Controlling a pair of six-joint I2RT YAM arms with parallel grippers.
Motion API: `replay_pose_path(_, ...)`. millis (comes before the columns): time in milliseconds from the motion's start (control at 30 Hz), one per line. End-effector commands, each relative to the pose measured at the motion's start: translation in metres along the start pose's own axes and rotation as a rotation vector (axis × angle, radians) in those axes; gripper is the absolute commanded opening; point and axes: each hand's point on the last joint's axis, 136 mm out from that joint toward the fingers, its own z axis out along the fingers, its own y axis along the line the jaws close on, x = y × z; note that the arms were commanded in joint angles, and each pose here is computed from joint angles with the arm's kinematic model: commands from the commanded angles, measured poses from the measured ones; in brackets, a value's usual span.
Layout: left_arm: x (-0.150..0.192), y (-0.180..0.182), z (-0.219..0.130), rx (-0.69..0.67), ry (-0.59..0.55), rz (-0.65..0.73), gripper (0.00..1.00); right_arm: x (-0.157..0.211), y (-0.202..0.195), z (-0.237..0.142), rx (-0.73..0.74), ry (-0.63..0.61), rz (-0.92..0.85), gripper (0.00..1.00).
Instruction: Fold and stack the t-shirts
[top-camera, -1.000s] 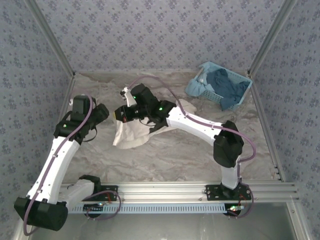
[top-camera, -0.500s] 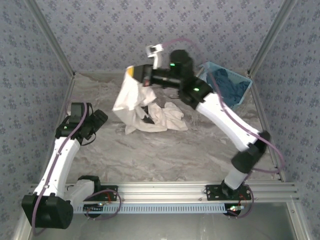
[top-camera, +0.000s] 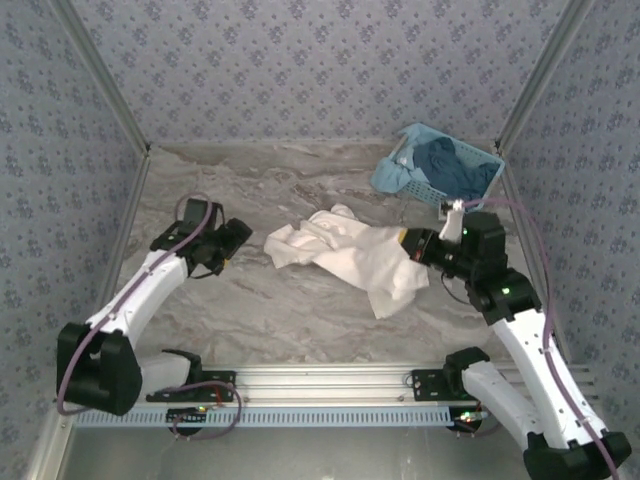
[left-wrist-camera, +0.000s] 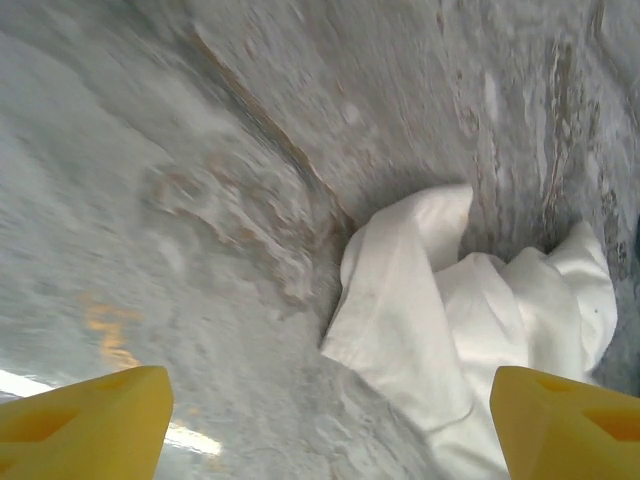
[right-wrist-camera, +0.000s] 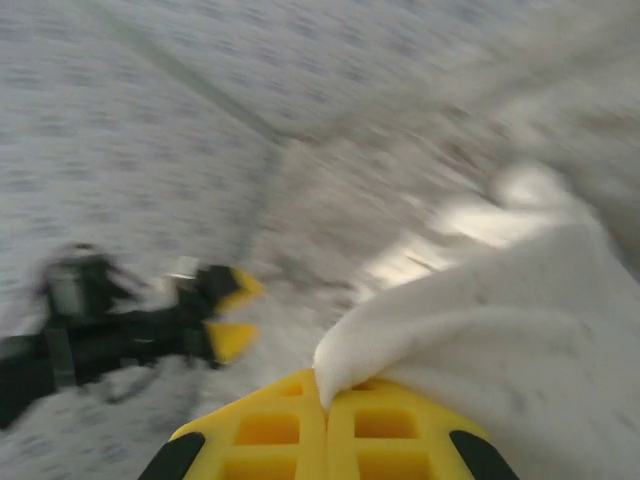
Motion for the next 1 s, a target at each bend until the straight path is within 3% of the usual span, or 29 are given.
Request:
replay_pose_path(0, 0.021, -0.017, 0.025, 0.05, 0.072, -0.086, 0.83, 0.026, -0.085, 0.004, 0.298, 0.05, 0.164, 0.0)
replay_pose_path(67, 0.033, -0.016, 0.038, 0.016, 0.113, -0.108, 0.83, 0.025, -0.109, 0.012, 0.363, 0.055, 0.243, 0.0)
replay_pose_path(167, 0.043, -0.015, 0.055, -0.024, 0.16, -0.101, 0.82, 0.026, -0.134, 0.018, 0.471, 0.095, 0.3, 0.09)
replay_pose_path(333, 0.037, -0.023, 0.071, -0.017, 0.15, -0.055, 0.76, 0.024, -0.153, 0.01, 0.62, 0.142, 0.285, 0.34)
replay_pose_path(400, 0.031, -0.03, 0.077, -0.007, 0.14, -0.025, 0.76, 0.025, -0.16, -0.005, 0.703, 0.136, 0.29, 0.48)
replay_pose_path(533, 0.022, -0.053, 0.092, 0.027, 0.144, 0.05, 0.76, 0.031, -0.165, -0.023, 0.77, 0.086, 0.322, 0.64)
replay_pose_path(733, 0.018, -0.068, 0.12, -0.018, 0.193, 0.191, 0.76, 0.049, -0.157, -0.013, 0.747, 0.133, 0.277, 0.67)
replay_pose_path(833, 0.029, -0.068, 0.138, -0.033, 0.249, 0.236, 0.66, 0.05, -0.15, 0.004, 0.708, 0.155, 0.249, 0.66)
replay_pose_path(967, 0.042, -0.07, 0.15, -0.02, 0.307, 0.246, 0.4, 0.062, -0.148, 0.028, 0.703, 0.24, 0.232, 0.64)
